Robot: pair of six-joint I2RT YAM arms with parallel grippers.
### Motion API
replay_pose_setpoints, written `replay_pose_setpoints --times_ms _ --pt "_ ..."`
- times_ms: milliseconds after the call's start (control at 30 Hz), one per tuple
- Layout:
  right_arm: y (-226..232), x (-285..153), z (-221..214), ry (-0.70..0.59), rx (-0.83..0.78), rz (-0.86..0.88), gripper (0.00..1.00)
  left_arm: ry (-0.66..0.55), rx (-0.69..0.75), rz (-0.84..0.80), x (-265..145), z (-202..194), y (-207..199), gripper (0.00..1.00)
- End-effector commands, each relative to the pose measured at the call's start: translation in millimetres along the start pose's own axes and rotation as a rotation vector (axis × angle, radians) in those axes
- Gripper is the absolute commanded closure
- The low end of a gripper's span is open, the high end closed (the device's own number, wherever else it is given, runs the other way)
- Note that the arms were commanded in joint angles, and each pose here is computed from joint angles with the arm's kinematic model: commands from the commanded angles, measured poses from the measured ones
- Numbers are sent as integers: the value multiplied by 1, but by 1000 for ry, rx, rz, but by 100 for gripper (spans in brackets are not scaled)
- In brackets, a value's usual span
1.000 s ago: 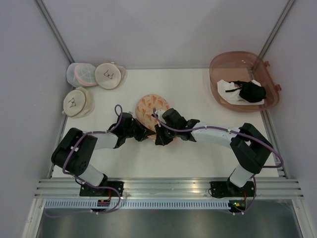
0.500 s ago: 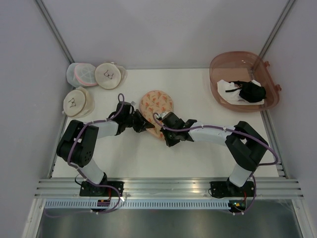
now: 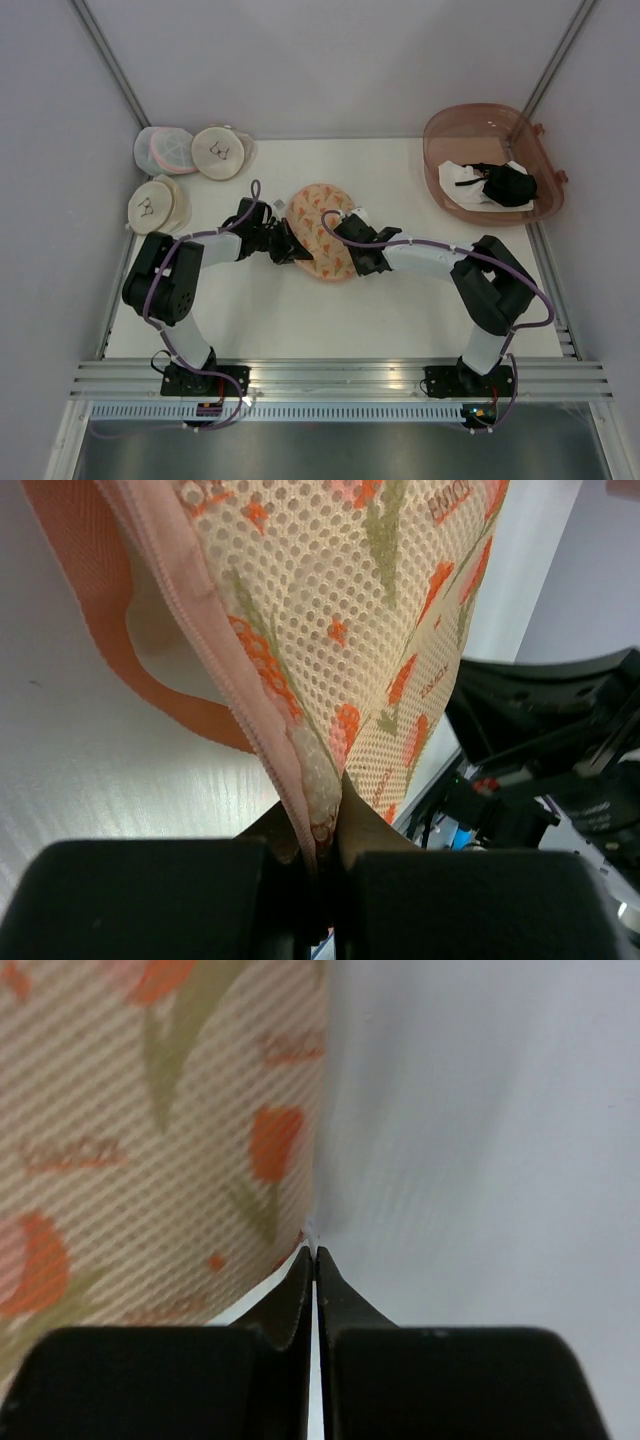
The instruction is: Unzip the laundry bag and remove the bra
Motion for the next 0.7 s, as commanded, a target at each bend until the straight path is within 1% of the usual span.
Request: replay_pose_setpoints --times_ms 0,100,300,333,367,400,433,467,500,533,567,667 --pt "-42 4 18 -33 33 -195 100 111 88 -59 -1 -14 -6 98" --pt "-57 7 26 -52 50 -262 100 114 101 -64 -2 -15 -7 98" --pt "-69 4 52 -137 108 -315 99 133 111 -78 -4 -22 -9 98" --pt "-71 2 55 -147 117 -323 100 134 112 -79 -4 -22 -9 96" --pt "-71 -2 60 -163 129 -320 96 137 107 -80 -5 -25 -11 92" --pt "-72 -4 60 -165 132 -323 87 131 103 -76 -6 -26 -10 83" --pt "-73 -8 60 -172 134 -322 74 123 101 -73 -7 -26 -11 62" --pt "-76 -14 60 -183 134 -321 61 118 88 -62 -8 -28 -8 54" --pt "-77 -18 60 -190 134 -319 56 77 97 -52 -11 -24 -11 47" --pt "-77 -20 58 -188 131 -316 53 55 96 -42 -14 -23 -10 38" --pt "-78 -27 56 -194 125 -304 49 33 88 -28 -16 -23 -7 35" --pt "-78 -37 47 -183 109 -281 45 -36 63 39 -26 -21 0 32"
Point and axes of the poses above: each gripper's point midway between its finger pads, its own x axis out along the fingers, its own y axis along the line the jaws close on, z = x × y, the point moved 1 cm from there along -x, back along the fingers, and after that the axes turned 10 degrees about -x, right-handed, at the moved point
